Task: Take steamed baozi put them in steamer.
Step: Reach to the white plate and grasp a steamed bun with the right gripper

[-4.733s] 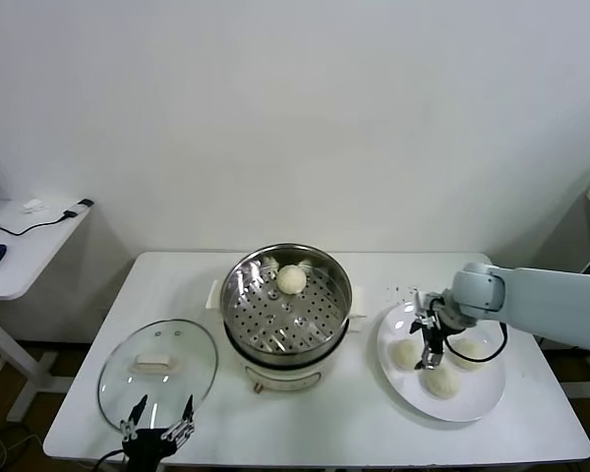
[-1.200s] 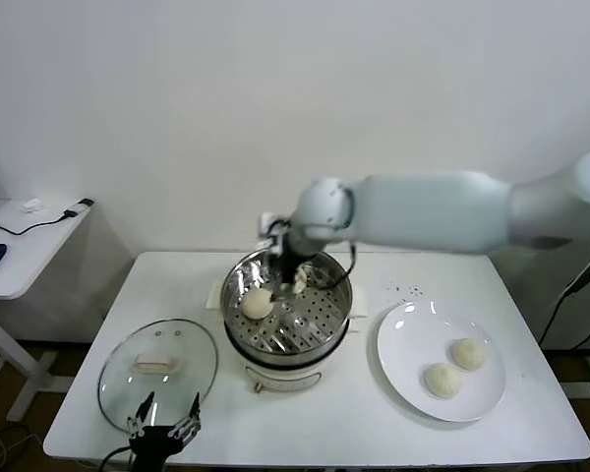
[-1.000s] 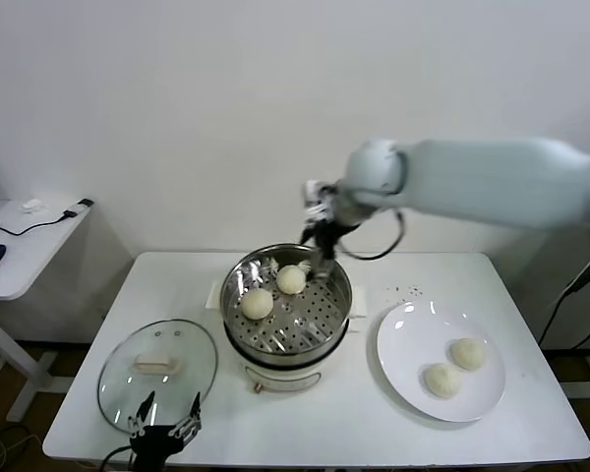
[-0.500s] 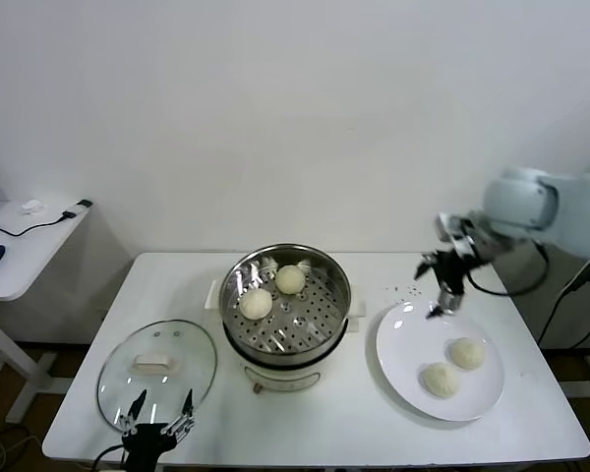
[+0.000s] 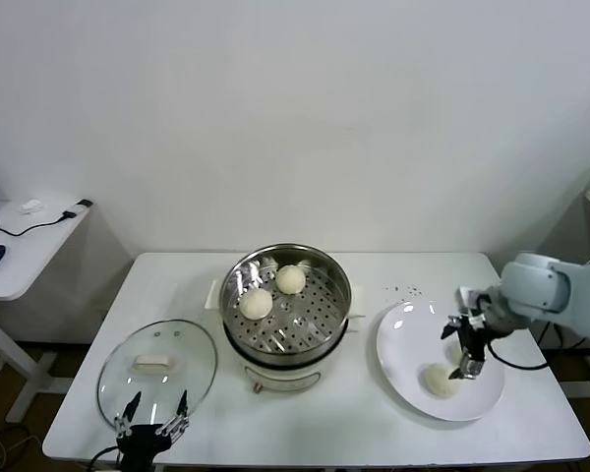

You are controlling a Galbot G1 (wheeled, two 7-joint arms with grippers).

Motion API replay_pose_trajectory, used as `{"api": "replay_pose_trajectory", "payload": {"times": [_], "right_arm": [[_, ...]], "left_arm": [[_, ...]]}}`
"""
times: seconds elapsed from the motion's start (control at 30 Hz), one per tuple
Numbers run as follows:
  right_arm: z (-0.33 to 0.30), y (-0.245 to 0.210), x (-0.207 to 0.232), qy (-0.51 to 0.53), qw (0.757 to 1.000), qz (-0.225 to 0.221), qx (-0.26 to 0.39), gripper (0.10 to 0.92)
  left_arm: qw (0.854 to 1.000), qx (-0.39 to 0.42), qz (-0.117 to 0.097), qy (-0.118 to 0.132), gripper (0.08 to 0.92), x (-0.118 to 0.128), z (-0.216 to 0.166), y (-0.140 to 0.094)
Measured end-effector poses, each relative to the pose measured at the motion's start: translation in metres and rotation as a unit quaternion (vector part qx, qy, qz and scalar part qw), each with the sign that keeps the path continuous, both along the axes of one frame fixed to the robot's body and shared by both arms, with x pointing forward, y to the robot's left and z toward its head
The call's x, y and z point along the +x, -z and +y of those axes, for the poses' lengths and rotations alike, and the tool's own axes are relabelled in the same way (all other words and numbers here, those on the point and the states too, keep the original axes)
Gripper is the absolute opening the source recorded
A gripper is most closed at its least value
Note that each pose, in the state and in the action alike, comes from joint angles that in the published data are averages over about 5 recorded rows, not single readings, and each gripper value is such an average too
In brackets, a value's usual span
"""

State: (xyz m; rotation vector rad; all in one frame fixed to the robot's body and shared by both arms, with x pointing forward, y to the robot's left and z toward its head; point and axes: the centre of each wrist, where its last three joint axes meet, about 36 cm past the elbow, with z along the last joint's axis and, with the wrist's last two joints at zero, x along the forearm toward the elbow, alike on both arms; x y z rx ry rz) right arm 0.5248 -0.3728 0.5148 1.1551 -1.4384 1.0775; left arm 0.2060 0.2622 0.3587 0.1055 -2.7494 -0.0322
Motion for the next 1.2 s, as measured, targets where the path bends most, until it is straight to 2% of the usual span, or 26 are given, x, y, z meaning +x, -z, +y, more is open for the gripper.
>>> {"api": "replay_pose_trajectory", "payload": {"times": [0.37,0.77,1.07,1.2], "right_arm": [[0.002,0.039,-0.007,0.023,1.0,0.003,-0.016,0.823],[0.007,0.056,-0.006,0.027,0.999,0.0,-0.022,0.818],[0.008,0.057,-0.006,0.015,1.0,0.004,-0.025,0.675],[0.008,0.053,-0.004,0.004,1.0,0.003,-0.027,0.658]], "left_arm": [[1.0,0.0,0.004,0.002,0.823,-0.001,-0.001,0.002],[1.0,-0.001,0.007,0.004,0.823,-0.001,-0.003,0.004],[1.0,-0.003,0.008,0.005,0.823,-0.002,-0.005,0.004],[1.0,-0.004,0.008,0.006,0.823,-0.002,-0.006,0.005]]}}
